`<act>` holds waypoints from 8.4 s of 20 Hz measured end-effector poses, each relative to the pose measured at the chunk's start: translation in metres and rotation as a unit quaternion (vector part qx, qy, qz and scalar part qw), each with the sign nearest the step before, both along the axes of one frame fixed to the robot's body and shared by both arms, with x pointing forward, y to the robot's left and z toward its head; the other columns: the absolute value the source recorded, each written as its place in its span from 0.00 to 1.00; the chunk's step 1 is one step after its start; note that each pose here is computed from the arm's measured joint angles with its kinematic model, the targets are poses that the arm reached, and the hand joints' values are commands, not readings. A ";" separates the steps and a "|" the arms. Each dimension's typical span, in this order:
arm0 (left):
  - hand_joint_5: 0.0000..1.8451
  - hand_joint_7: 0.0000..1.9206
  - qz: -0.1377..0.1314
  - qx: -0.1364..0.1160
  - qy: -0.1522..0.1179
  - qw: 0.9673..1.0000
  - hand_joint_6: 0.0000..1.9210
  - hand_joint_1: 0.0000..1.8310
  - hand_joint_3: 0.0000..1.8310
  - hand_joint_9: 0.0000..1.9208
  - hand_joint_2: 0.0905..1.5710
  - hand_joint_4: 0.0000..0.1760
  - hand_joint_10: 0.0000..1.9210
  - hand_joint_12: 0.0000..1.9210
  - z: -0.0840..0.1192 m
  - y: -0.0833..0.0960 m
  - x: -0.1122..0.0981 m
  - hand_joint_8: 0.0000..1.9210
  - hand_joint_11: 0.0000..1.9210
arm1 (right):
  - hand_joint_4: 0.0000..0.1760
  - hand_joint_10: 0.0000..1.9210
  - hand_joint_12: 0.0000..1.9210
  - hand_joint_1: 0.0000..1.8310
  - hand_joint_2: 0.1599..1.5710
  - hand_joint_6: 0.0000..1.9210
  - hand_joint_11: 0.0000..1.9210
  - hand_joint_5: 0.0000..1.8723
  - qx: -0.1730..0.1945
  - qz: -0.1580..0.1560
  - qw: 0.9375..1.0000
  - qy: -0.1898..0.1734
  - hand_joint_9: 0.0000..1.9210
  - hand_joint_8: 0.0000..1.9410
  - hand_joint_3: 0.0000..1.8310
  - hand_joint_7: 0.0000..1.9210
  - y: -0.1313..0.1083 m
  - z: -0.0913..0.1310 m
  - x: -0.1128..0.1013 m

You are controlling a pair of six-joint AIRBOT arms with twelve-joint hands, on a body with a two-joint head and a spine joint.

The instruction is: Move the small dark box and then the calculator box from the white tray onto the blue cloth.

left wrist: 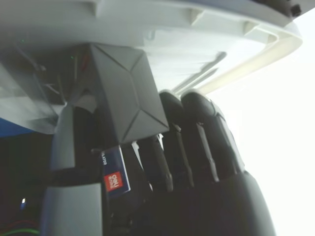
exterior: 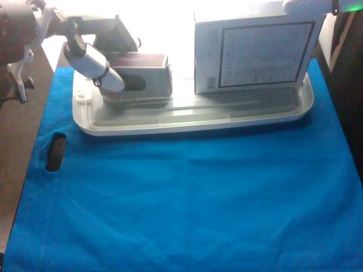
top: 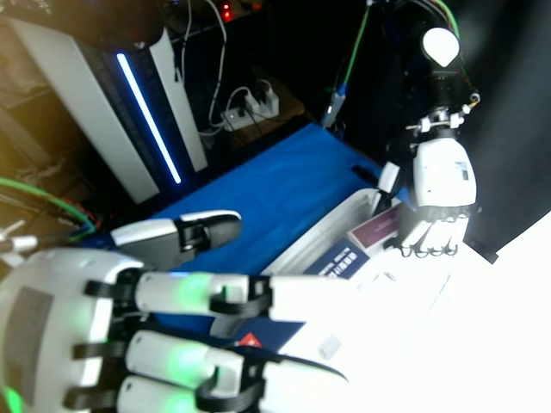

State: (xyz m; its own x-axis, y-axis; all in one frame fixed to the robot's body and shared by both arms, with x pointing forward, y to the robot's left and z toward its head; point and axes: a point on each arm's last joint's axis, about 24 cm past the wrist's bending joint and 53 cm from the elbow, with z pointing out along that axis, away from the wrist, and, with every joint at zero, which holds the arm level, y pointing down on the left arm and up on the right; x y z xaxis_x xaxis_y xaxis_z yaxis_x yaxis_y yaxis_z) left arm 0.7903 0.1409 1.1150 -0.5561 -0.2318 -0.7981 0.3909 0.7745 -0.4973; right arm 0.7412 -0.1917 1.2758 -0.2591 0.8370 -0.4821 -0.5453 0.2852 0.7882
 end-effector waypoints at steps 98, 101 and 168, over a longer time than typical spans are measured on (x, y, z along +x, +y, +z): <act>0.00 0.00 0.029 -0.111 -0.100 0.988 0.00 0.27 0.00 0.00 0.50 0.55 0.00 0.00 0.079 0.062 -0.048 0.00 0.01 | 0.70 0.00 0.58 0.38 0.42 0.00 0.00 0.02 -0.029 0.032 0.996 0.084 0.10 0.00 0.00 0.04 0.033 -0.064 0.029; 0.00 0.00 0.025 -0.113 -0.101 0.988 0.00 0.27 0.00 0.00 0.49 0.60 0.00 0.01 0.080 0.060 -0.049 0.00 0.02 | 0.61 0.00 0.49 0.37 0.39 0.00 0.00 0.02 -0.068 0.029 0.992 0.106 0.09 0.00 0.00 0.08 0.038 -0.084 0.034; 0.00 0.01 0.068 -0.104 -0.079 0.989 0.00 0.26 0.01 0.00 0.52 0.59 0.00 0.00 0.042 0.081 -0.043 0.00 0.00 | 0.00 0.60 0.86 0.64 0.68 0.50 0.51 0.52 -0.218 0.180 0.959 0.030 0.60 0.10 0.00 0.73 0.113 -0.054 -0.084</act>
State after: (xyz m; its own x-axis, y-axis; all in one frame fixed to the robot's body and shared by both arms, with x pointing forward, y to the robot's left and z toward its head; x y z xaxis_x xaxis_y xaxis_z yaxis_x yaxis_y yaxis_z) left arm 0.7469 0.2217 1.1572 -0.3814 -0.4633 -0.7999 0.3762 0.7127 -0.5921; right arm 0.6575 -0.0784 1.2220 -0.5318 0.4103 -0.7408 -0.6277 0.3962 0.6701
